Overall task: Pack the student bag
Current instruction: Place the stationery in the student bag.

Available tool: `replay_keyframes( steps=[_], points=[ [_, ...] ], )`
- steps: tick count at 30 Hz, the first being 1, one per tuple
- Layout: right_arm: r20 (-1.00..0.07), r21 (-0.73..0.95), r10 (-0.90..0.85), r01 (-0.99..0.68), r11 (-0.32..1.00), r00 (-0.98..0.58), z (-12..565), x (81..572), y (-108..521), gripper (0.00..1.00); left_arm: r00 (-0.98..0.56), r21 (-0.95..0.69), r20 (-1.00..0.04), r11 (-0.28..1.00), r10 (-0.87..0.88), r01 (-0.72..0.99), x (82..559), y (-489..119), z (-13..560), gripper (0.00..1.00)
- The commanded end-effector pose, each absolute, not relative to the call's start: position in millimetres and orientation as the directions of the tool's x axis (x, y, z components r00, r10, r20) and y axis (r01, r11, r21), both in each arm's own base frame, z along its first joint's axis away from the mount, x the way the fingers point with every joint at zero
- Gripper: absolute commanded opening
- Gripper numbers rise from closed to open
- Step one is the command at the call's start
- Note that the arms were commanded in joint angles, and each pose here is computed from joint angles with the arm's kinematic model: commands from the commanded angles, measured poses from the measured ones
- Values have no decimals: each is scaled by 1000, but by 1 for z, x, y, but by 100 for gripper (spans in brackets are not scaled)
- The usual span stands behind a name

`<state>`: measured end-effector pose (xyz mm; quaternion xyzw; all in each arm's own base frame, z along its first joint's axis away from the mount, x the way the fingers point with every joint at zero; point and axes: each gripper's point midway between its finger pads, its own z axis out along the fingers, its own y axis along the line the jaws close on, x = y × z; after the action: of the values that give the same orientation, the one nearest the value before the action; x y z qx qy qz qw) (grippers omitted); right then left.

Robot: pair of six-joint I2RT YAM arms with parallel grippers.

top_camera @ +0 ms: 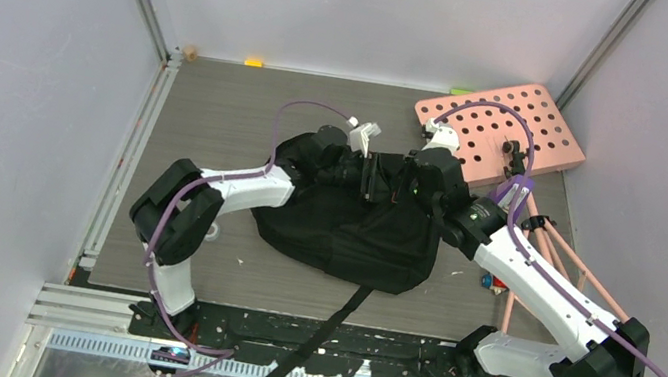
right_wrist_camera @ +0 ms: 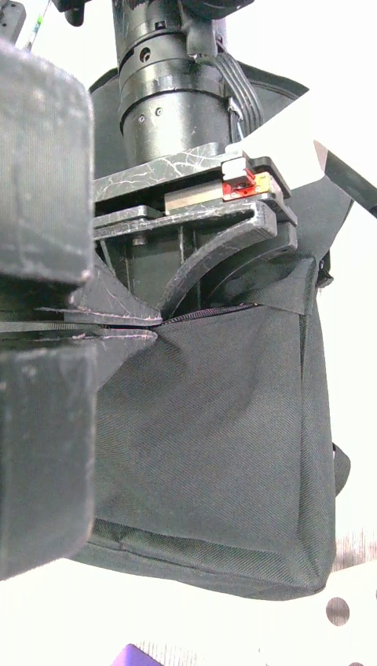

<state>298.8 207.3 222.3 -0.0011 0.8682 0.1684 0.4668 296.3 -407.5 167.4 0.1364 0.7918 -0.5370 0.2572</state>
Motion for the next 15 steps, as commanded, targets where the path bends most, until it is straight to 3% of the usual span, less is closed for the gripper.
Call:
replay_keyframes(
  steps=[1,6,15],
  points=[
    [-849,330,219,-159,931,-481,257,301,202,0,-772,-726,-629,421,-89,543,309,-401,182,41],
    [-852,328,219,-158,932,-476,258,301,201,0,-751,-689,-657,458,-69,561,307,-392,184,59],
    [-858,325,219,-161,932,-465,265,300,198,0,-664,-543,-745,629,-55,557,302,-332,211,67]
  ],
)
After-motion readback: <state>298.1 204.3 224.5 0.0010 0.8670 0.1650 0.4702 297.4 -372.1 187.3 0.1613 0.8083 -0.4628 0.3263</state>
